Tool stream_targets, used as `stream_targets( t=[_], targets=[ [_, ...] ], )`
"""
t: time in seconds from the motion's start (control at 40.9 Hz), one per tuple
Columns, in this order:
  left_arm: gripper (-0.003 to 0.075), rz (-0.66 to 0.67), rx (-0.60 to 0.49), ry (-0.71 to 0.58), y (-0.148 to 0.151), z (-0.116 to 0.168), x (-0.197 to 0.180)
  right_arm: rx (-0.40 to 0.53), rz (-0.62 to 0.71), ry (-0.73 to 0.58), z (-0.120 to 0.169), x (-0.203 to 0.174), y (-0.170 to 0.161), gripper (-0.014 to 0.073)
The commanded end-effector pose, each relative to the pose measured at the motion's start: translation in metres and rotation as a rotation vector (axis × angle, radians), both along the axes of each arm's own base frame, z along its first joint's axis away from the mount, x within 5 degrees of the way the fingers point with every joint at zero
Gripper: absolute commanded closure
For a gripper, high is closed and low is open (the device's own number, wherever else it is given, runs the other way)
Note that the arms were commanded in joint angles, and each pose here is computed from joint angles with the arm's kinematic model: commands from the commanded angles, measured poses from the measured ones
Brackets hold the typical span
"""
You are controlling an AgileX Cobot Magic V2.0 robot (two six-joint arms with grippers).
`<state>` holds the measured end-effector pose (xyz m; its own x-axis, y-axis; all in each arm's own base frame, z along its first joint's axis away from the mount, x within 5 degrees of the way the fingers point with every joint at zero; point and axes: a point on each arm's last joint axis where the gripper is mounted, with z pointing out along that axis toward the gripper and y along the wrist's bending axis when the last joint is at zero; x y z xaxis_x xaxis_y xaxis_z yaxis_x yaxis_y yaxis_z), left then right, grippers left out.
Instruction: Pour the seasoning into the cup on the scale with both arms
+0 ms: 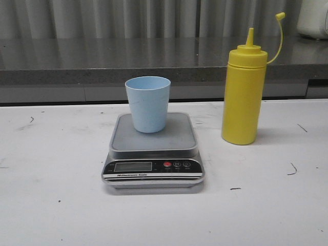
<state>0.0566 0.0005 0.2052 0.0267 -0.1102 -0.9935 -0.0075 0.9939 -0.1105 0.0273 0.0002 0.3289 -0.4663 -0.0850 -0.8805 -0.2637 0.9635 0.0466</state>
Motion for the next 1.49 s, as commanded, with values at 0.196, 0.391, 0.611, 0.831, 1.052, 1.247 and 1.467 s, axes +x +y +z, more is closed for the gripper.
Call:
stream_targets(
  t=[0.196,0.391,0.611,0.831,1.052,1.247,1.467],
  targets=[
    [0.0740,-0.019,-0.010,-0.100,-0.001,0.005,-0.002,0.004,0.005,-0.084,0.013,0.003,0.000,0.0664],
    [0.0740,-0.019,-0.010,-0.100,-0.001,0.005,-0.002,0.004,0.005,-0.084,0.013,0.003,0.000,0.0664],
    [0.0740,-0.019,-0.010,-0.100,-0.001,0.005,-0.002,0.004,0.005,-0.084,0.013,0.003,0.000,0.0664],
    [0.0740,-0.019,-0.010,-0.100,-0.001,0.005,-0.002,0.004,0.005,-0.084,0.013,0.003,0.000,0.0664],
    [0.0740,-0.019,-0.010,-0.100,-0.001,0.005,-0.002,0.005,0.005,-0.093,0.012,0.002,0.000,0.0664],
    [0.0740,-0.019,-0.010,-0.100,-0.001,0.005,-0.002,0.031,-0.077,-0.261,-0.012,0.005,-0.001,0.0662],
    [0.0740,-0.019,-0.010,-0.100,-0.001,0.005,-0.002,0.189,-0.155,-0.365,-0.069,0.015,0.006,0.0662]
  ],
)
